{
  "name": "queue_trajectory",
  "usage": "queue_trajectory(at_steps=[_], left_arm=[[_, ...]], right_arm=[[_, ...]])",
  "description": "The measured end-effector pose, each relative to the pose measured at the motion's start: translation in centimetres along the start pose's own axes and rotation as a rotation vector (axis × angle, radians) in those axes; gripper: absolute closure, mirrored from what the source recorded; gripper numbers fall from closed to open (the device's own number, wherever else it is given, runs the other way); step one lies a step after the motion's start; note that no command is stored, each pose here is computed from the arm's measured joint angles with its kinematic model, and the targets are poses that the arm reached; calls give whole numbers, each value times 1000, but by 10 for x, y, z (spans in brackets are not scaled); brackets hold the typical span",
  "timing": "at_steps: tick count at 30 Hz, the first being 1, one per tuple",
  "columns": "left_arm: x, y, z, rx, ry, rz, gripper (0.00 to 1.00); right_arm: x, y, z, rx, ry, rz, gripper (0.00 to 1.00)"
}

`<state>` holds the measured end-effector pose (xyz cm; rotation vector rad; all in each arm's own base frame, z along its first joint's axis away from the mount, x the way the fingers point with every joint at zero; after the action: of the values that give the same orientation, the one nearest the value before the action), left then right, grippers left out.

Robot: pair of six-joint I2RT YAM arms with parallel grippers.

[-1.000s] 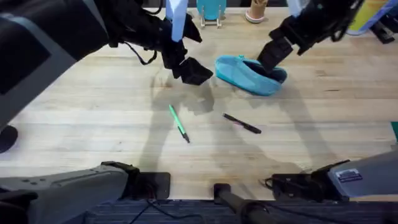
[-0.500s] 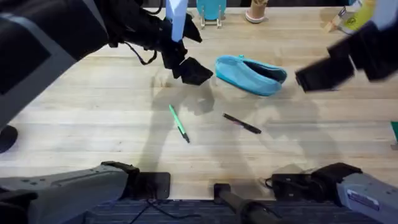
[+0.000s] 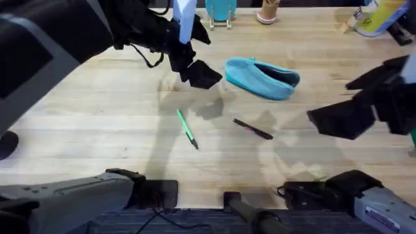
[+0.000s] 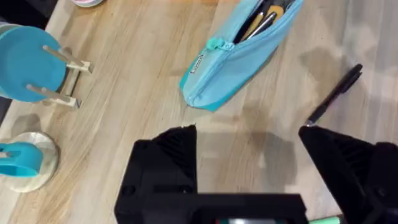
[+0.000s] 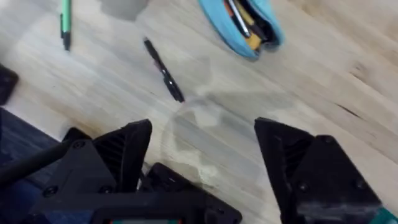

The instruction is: Unzip the bag, pick up the pens from the table one at a time and place them inside, then zip the bag closed.

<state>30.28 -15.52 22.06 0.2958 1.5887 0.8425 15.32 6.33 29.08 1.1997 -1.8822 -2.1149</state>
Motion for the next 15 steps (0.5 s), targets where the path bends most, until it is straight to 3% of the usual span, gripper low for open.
queue_trajectory(at_steps=[15], left_arm=[[19, 3, -20, 77, 93, 92, 8]], right_arm=[[-4, -43, 34, -138, 138, 60, 4]])
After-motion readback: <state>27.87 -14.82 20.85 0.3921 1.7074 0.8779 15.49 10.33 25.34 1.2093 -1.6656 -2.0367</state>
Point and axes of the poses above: each hand's point on the last joint's axis, 136 mm out from that joint toward the fingers, its own y axis back along the fingers, its own z axis along the line the jaws close on, x = y × z, the point moved 4 cm from there along y, back along the fingers, and after that the axes turned 5 degrees about y, right-handed, at the moved point
